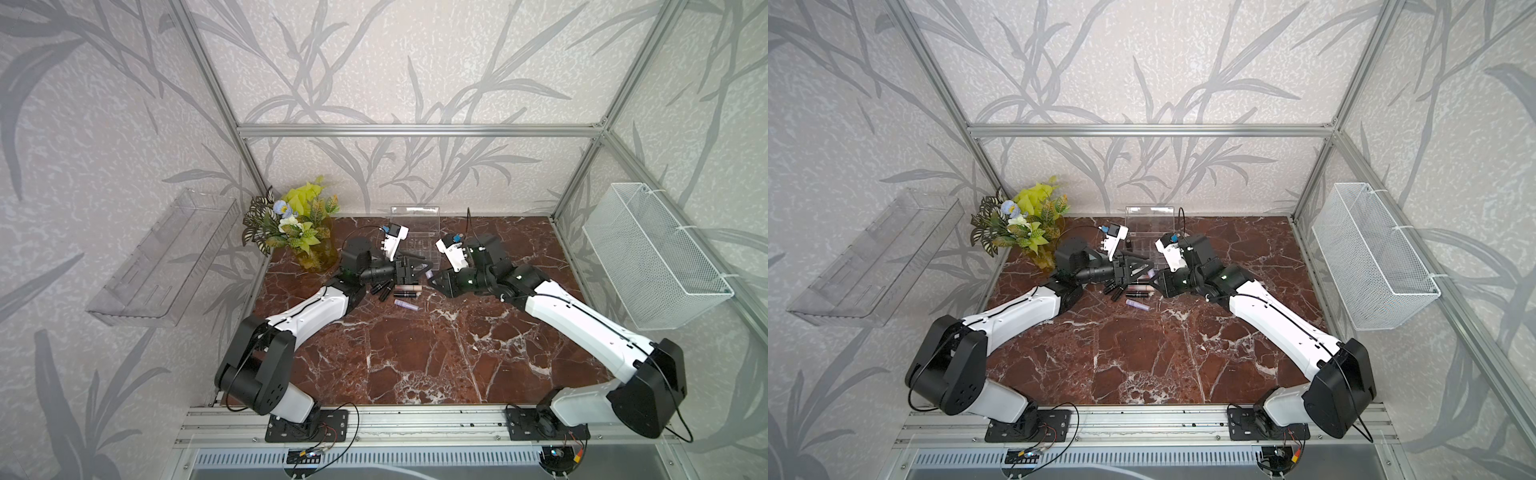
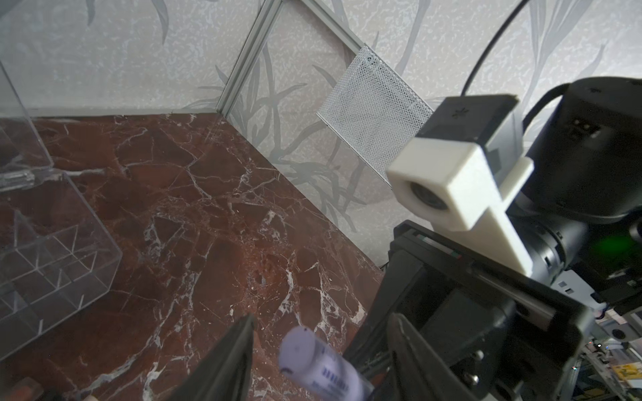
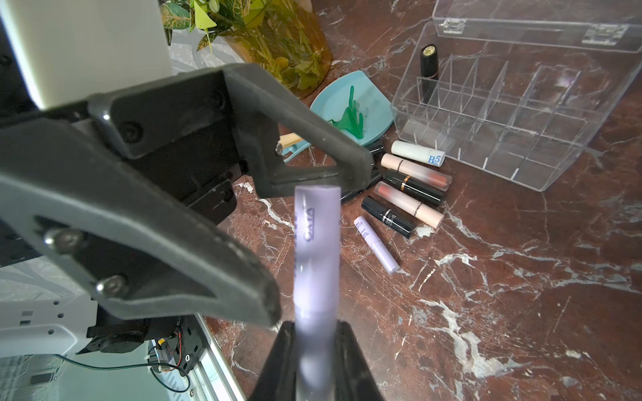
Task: Arrange the lipsticks in the organizer
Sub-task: Pick up the lipstick at the center of the board.
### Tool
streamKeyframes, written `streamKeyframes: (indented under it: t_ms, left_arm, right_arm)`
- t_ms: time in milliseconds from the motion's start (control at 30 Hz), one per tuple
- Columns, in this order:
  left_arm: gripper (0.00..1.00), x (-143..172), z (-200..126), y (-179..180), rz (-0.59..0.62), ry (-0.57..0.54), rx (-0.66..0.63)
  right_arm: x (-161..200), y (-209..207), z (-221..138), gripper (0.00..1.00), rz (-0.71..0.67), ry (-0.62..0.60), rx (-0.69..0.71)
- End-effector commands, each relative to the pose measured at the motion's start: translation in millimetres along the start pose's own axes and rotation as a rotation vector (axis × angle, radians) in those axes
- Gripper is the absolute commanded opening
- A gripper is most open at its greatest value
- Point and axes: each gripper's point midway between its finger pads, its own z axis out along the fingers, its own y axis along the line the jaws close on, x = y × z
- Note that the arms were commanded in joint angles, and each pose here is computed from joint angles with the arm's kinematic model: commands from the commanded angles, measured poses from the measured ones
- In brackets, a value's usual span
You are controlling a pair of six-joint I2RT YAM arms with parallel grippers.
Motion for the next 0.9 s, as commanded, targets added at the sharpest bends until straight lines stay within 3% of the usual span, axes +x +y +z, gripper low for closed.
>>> streamKeyframes:
  t_ms: [0,100,367,533,867]
  left_arm:
    - [0.52,-15,1,-18,0.039,-0.014,0.078]
    - [0.47,-14,1,-22,0.032,-0.004,0.101]
    - [0.47,-10,3,-23,0.017,0.018,0.121]
    - [0.40,-11,3,-24,0.019,0.015,0.125]
    - [0.40,-15,1,-30,0.024,0.000,0.140]
  right_arm:
    - [-19,14,-20,0.12,-0.040,-0.074,-0.009]
    - [-20,14,-24,0.12,-0.048,-0.088,0.000]
    - [-24,15,-31,0.11,-0.067,-0.117,0.019]
    - [-23,16,-28,0.11,-0.072,-0.105,0.015]
    - [-17,13,-23,0.11,-0.092,-0.076,0.034]
